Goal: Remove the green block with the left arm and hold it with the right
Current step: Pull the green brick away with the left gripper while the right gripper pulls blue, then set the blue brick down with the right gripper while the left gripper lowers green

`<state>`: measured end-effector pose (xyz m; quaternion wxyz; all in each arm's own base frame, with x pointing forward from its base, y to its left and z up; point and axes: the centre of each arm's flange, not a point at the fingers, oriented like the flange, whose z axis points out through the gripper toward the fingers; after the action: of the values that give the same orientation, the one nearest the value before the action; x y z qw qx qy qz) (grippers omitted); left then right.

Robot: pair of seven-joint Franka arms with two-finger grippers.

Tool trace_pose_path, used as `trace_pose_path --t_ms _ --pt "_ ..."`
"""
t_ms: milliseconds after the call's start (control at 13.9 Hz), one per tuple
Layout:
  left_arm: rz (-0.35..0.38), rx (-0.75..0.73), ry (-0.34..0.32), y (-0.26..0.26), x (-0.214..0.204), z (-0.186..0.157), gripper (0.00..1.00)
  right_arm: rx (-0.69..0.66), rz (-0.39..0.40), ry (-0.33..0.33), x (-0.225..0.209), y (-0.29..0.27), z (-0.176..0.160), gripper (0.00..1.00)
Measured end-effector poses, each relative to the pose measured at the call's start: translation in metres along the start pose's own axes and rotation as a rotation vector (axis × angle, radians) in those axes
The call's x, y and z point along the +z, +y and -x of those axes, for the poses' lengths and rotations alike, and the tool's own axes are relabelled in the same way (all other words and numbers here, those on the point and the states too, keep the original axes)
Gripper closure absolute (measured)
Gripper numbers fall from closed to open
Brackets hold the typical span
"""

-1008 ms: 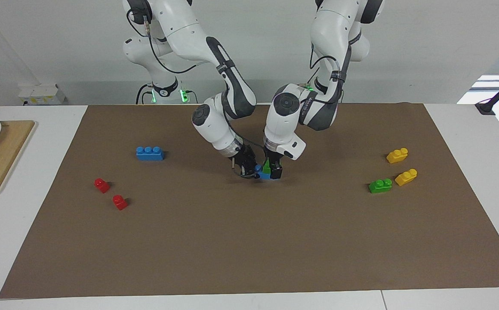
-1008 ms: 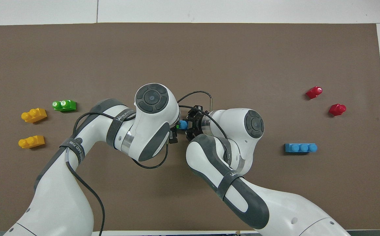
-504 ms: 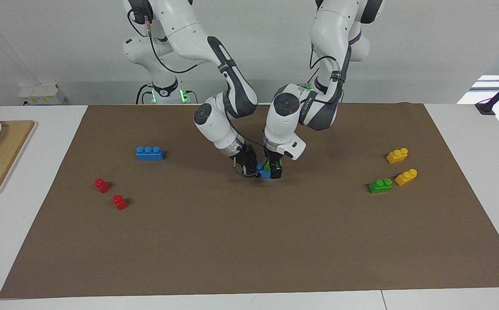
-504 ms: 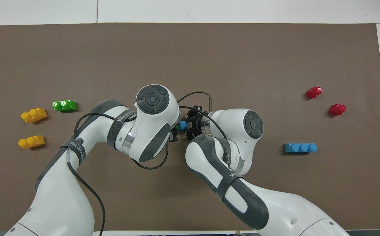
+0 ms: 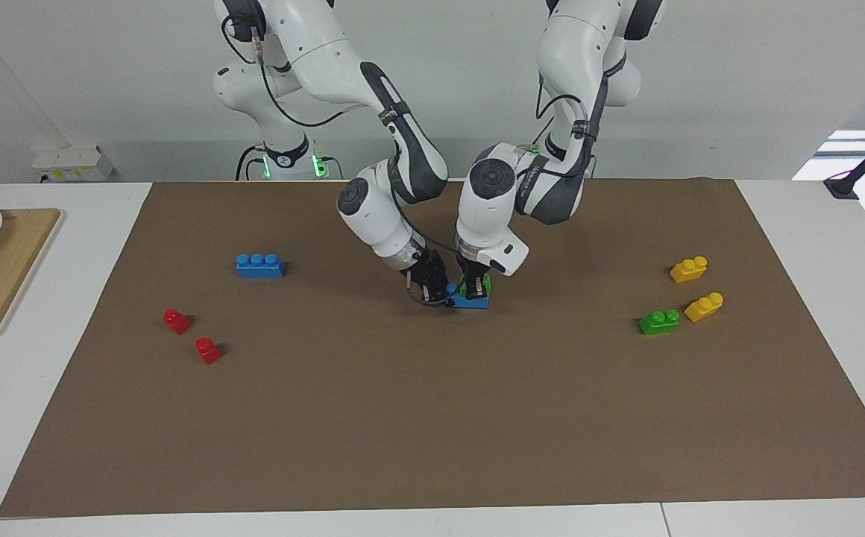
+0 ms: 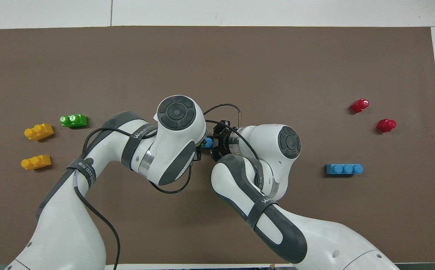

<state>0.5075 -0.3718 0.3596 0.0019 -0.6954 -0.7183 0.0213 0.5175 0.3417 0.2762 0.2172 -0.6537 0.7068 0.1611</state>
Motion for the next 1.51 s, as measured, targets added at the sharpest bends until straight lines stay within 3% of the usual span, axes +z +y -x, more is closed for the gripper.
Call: trace_pose_path --t_ms 360,720,936,1225,1513 --pt "0.026 0.014 0.001 0.008 -0.062 -0.036 0.64 0.003 0.000 0.003 0.000 0.000 -0.002 0.65" --pt "-0.087 0.308 0.066 -0.003 -0.105 -0.094 0.64 -0.008 -0.045 -0.031 -0.027 -0.012 0.013 0.65" --pt "-0.120 0.476 0.064 -0.009 -0.124 -0.146 0.64 -0.002 -0.044 -0.066 -0.066 -0.032 0.004 0.65" --pt "-0.130 0.709 0.017 -0.015 -0.137 -0.235 0.64 -0.041 0.048 -0.069 -0.150 -0.073 -0.066 0.65" --pt "-0.142 1.065 -0.050 -0.013 -0.125 -0.311 0.64 -0.030 0.095 -0.087 -0.207 -0.093 -0.153 0.65"
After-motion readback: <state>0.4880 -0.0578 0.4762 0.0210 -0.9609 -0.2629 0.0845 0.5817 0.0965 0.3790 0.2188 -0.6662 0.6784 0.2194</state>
